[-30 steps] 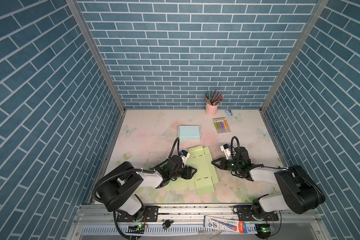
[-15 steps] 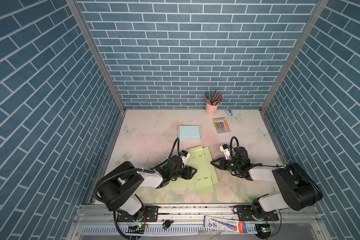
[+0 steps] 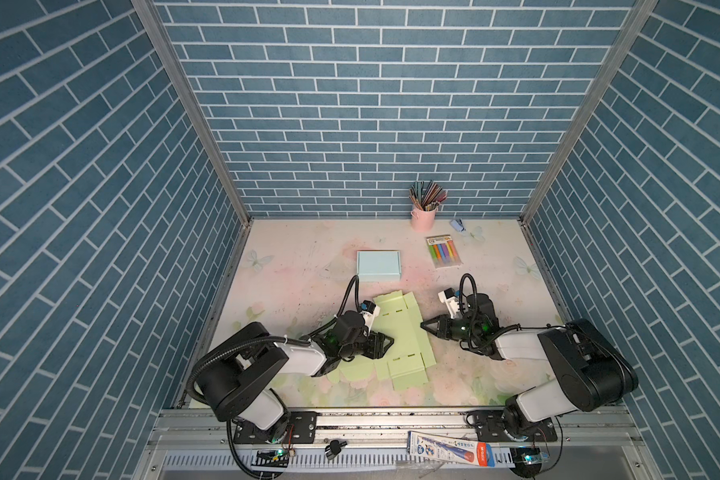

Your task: Fold the paper box

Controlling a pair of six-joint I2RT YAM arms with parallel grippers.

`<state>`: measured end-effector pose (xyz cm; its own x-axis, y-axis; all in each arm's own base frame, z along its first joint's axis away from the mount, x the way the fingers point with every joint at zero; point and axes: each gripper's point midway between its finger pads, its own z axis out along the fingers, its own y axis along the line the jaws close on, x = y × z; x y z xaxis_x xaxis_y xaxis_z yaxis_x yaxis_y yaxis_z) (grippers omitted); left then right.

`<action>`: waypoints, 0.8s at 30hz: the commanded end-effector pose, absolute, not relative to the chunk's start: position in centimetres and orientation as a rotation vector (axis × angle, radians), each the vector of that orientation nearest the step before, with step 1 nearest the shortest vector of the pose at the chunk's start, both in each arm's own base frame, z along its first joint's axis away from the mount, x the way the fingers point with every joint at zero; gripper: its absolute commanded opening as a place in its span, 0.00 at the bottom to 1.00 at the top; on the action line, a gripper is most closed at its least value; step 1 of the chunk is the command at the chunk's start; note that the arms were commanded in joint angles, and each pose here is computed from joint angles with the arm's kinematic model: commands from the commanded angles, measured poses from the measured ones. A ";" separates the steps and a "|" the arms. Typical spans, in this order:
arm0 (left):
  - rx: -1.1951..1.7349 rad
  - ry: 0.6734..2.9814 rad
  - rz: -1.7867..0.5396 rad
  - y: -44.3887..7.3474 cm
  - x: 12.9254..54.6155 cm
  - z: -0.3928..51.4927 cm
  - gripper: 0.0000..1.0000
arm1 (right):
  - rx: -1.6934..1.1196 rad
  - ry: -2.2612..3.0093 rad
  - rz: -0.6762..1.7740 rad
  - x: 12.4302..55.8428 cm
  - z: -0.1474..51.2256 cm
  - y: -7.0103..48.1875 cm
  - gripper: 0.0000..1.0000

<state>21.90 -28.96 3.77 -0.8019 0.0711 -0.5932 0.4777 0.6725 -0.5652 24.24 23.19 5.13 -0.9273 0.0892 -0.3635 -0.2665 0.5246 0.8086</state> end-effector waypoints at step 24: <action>0.355 2.132 -1.004 -33.4 32.8 13.6 0.07 | -0.565 2.402 0.575 25.0 10.6 18.9 0.00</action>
